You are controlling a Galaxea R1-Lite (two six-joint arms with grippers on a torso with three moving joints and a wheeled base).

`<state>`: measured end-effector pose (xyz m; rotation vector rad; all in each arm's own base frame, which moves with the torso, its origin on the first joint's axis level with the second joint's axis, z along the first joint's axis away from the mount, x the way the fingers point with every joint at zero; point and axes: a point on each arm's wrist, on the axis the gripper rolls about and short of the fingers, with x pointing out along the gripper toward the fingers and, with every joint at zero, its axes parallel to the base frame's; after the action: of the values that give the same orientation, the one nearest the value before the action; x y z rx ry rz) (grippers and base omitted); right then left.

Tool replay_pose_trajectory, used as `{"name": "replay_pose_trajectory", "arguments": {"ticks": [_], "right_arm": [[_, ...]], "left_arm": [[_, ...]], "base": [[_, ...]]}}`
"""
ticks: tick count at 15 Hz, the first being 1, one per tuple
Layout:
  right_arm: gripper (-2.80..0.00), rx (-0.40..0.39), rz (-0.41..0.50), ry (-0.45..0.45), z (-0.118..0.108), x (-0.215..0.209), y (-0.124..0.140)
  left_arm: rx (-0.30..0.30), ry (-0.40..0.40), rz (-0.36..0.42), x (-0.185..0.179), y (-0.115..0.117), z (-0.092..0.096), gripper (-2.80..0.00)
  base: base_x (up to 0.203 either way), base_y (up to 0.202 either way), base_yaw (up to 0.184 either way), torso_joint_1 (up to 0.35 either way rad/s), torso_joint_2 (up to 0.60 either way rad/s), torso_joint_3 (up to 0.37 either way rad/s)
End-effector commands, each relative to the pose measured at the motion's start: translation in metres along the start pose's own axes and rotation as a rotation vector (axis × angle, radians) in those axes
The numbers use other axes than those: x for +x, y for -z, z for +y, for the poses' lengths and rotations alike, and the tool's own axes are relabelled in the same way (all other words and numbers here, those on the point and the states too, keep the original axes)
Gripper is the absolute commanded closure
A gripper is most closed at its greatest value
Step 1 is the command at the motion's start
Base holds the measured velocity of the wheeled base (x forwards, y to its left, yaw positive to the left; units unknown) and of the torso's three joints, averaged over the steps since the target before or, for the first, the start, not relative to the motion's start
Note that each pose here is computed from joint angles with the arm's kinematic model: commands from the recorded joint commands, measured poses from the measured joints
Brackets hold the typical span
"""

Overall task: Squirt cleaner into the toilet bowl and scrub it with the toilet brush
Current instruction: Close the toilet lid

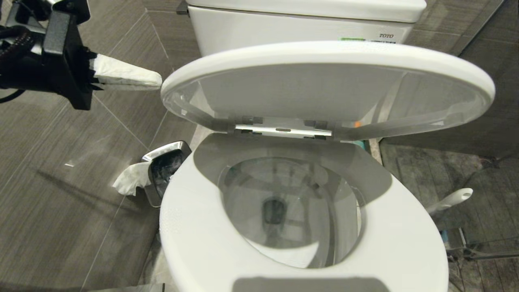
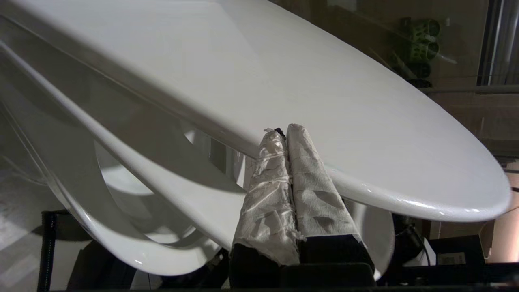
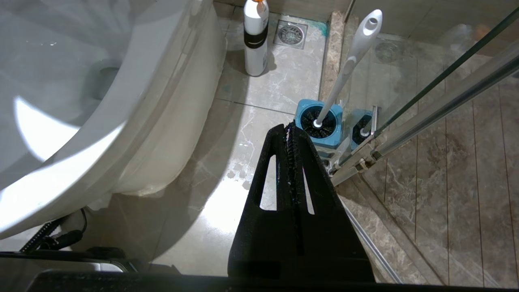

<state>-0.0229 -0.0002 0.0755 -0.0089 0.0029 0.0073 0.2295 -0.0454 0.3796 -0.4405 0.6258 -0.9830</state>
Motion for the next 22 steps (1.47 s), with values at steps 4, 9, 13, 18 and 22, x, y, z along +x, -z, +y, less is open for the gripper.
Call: {"name": "replay_pose_trajectory", "arguments": {"ticks": [4,9,13,18,22], "right_arm": [[0.0,0.0,0.002,-0.001,0.0,0.0,0.0],[0.0,0.0,0.002,0.0,0.0,0.0,0.0],[0.0,0.0,0.002,0.0,0.0,0.0,0.0],[0.0,0.0,0.002,0.0,0.0,0.0,0.0],[0.0,0.0,0.002,-0.002,0.0,0.0,0.0]], "left_arm": [[0.024,-0.118,-0.057,-0.039,0.027,-0.044,0.0],[0.027,-0.19,-0.078,-0.044,0.035,-0.048,0.0],[0.037,-0.2,-0.08,-0.047,0.04,-0.054,0.0],[0.048,-0.2,-0.072,-0.045,0.041,-0.055,0.0],[0.07,-0.205,-0.052,-0.04,0.043,-0.053,0.0]], "base": [[0.0,0.0,0.0,0.0,0.0,0.0],[0.0,0.0,0.0,0.0,0.0,0.0],[0.0,0.0,0.0,0.002,0.0,0.05],[0.0,0.0,0.0,0.001,0.0,0.182],[0.0,0.0,0.0,-0.003,0.0,0.201]]}}
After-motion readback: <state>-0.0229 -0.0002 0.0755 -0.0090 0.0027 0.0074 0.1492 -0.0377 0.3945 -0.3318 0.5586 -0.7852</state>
